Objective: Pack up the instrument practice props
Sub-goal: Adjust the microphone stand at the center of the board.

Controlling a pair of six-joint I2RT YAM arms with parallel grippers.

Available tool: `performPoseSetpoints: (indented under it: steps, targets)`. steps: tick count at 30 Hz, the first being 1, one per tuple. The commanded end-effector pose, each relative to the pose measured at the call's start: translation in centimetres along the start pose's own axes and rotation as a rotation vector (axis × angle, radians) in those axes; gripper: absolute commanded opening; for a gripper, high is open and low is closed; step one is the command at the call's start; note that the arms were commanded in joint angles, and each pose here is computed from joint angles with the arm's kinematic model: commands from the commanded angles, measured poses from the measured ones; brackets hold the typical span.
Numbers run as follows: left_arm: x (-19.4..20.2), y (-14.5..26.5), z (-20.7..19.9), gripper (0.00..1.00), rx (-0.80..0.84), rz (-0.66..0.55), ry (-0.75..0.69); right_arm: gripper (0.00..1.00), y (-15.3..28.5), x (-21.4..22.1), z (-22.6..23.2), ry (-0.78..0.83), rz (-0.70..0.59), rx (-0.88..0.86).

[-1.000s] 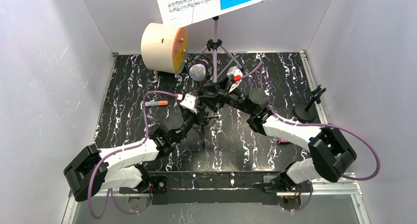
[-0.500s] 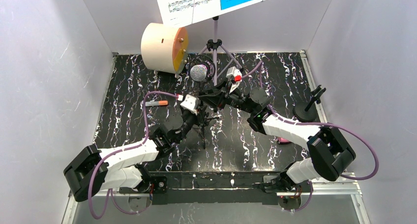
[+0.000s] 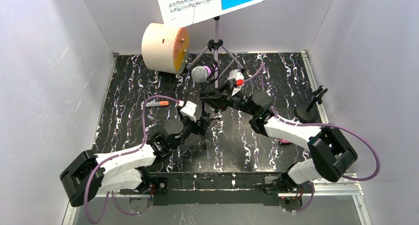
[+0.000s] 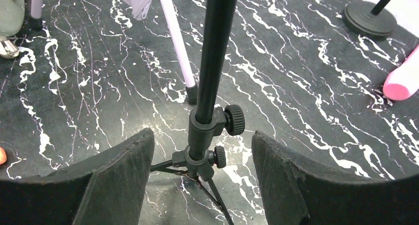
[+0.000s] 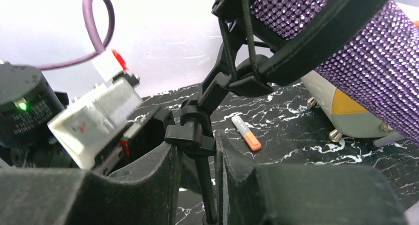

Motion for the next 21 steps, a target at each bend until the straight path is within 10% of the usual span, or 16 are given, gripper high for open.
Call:
performPoseSetpoints:
  steps: [1,21]
  targets:
    - [-1.1,0.9,0.4,0.71,-0.033,-0.061,0.038,0.01,0.8,1.9,-0.8,0.042,0.033,0.029]
    - [-2.2,3.2,2.1,0.74,-0.108,-0.226,0.122,0.01,2.2,9.0,-1.1,0.028,0.172,-0.026]
Point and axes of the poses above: each gripper's point midway between its finger pads, its own y axis back along the fingers, its own z axis along the line the jaws close on, x = y × z, the point moved 7 cm from there along y, back along the fingers, and after that the axes turned 2 degrees about y, right-handed, at the moved point
